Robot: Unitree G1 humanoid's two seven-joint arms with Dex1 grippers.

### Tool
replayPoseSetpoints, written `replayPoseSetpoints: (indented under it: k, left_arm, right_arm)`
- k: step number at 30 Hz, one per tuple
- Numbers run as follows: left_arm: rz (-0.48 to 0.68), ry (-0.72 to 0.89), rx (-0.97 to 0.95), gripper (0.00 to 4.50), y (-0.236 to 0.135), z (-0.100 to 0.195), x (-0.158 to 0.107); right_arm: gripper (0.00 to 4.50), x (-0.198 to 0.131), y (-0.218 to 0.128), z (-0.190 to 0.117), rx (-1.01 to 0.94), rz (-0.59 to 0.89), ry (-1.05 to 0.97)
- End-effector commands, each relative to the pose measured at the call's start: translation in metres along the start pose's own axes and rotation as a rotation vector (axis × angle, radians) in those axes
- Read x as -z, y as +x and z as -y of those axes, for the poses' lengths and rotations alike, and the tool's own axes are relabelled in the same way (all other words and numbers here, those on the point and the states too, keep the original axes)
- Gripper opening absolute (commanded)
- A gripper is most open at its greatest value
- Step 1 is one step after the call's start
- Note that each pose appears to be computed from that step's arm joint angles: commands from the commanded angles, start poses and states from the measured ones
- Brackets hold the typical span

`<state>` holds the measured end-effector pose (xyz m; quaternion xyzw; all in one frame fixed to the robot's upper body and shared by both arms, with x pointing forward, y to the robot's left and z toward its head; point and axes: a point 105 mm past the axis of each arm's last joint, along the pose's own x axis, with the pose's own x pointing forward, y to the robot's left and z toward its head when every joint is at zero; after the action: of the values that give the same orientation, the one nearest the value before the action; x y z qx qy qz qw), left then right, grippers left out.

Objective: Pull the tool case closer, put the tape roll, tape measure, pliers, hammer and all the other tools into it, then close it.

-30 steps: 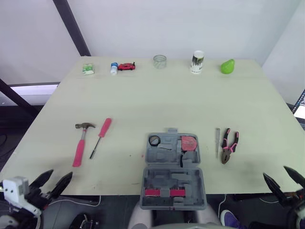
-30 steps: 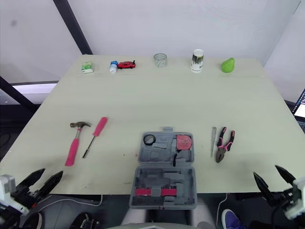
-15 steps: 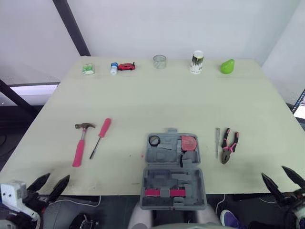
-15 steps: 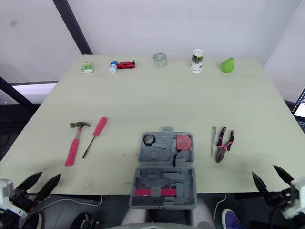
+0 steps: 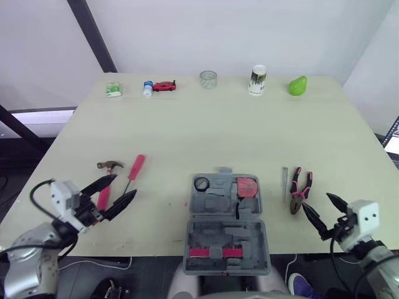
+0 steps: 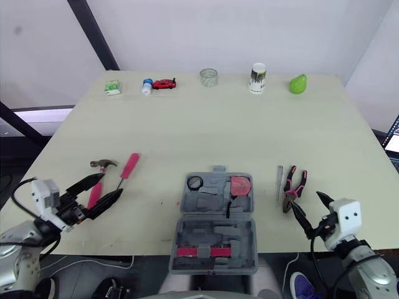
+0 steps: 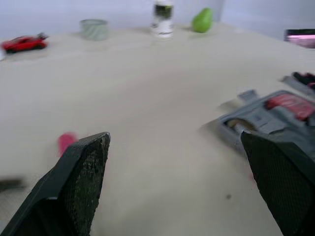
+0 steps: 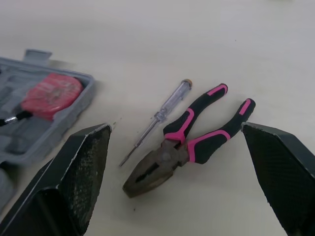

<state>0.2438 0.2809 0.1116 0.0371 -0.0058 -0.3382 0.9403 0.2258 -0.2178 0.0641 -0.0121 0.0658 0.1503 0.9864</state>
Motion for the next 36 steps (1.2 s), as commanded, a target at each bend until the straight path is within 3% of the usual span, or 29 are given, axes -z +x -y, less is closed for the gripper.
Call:
replayPoseSetpoints:
  k: [1, 5, 13, 21, 36]
  left_arm:
    - [0.031, 0.075, 0.149, 4.50, 0.022, 0.014, -0.022]
    - [0.039, 0.140, 0.324, 4.50, 0.044, 0.036, -0.037]
    - [0.026, 0.206, 0.692, 4.50, 0.073, 0.085, -0.065]
    - [0.054, 0.250, 0.786, 4.50, 0.084, 0.099, -0.083]
    - [0.070, 0.221, 0.805, 4.50, 0.082, 0.102, -0.089]
  right_arm:
    - [4.45, -0.010, 0.014, -0.004, 0.080, 0.022, -0.011]
    - [4.45, -0.001, 0.025, -0.013, 0.137, -0.016, 0.001]
    - [4.45, 0.017, 0.035, 0.000, 0.383, -0.058, 0.049]
    - [4.45, 0.032, 0.037, -0.004, 0.428, -0.123, 0.119]
    - [4.45, 0.035, 0.042, -0.022, 0.363, -0.152, 0.137]
